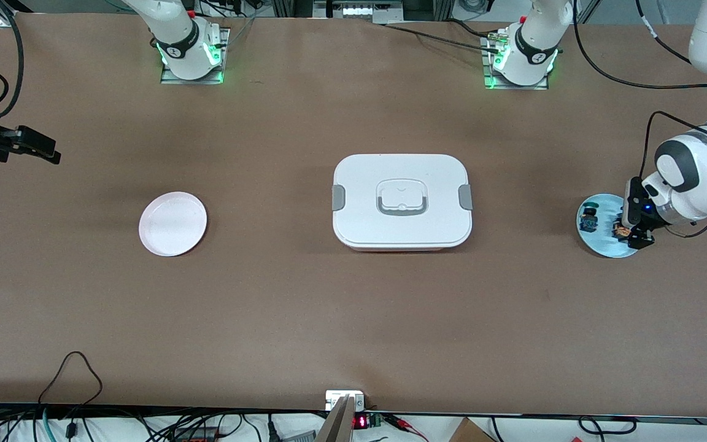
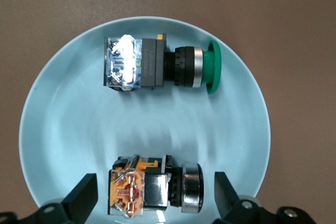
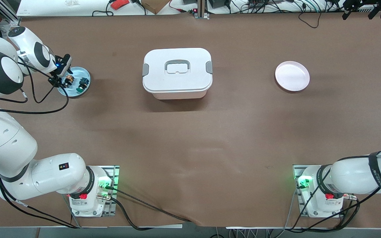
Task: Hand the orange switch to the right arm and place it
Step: 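Close the left gripper on the orange switch and lift it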
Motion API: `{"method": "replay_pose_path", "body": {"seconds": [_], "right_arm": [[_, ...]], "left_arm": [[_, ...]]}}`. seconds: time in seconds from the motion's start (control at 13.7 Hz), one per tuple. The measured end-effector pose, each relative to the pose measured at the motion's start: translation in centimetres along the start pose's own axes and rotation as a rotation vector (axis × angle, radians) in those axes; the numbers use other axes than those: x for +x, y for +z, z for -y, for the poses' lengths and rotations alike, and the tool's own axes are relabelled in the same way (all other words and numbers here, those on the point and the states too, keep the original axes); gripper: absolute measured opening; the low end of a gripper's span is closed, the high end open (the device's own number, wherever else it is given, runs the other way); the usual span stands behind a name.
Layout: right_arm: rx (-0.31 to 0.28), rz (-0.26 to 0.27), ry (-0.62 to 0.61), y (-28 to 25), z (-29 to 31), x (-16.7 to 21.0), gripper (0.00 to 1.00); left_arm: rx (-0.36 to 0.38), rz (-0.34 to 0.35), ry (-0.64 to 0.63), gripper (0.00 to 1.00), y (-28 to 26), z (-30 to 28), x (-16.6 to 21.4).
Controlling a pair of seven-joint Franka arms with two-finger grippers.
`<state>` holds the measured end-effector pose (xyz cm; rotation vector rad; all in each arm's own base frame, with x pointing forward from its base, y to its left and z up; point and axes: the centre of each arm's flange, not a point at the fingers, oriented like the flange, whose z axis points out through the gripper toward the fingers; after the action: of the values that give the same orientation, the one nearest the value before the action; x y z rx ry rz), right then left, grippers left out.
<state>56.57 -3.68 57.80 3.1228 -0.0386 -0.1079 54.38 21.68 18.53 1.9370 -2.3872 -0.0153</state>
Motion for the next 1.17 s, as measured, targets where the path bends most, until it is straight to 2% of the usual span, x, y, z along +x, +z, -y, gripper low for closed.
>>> {"method": "replay_pose_path", "body": {"seconds": [0.07, 0.15, 0.29, 0.66, 0.8, 1.02, 1.17], "right_arm": [[0.000, 0.000, 0.000, 0.0, 0.0, 0.0, 1.00], [0.000, 0.000, 0.000, 0.0, 0.0, 0.0, 1.00], [0.000, 0.000, -0.001, 0.0, 0.0, 0.0, 1.00], [0.000, -0.002, -0.001, 0.0, 0.1, 0.0, 1.00], [0.001, -0.006, -0.001, -0.1, 0.1, 0.1, 1.00], [0.000, -0.020, -0.007, -0.8, 0.4, 0.1, 1.00], [0.000, -0.021, -0.008, -0.9, 0.5, 0.1, 1.00]], "left_arm": [[0.003, 0.002, -0.002, 0.96, 0.1, 0.0, -0.1], [0.006, 0.004, -0.003, 0.91, 0.1, 0.0, -0.1], [0.010, 0.007, -0.004, 0.72, 0.2, 0.0, -0.2], [0.019, 0.009, -0.002, 0.72, -0.2, 0.5, -0.3], [0.023, -0.033, -0.027, 0.72, -1.6, 1.6, -0.5], [-0.023, -0.127, -0.037, 0.72, -4.5, 3.2, -0.6], [-0.046, -0.232, -0.050, 0.72, -7.0, 4.4, 0.1]]}}
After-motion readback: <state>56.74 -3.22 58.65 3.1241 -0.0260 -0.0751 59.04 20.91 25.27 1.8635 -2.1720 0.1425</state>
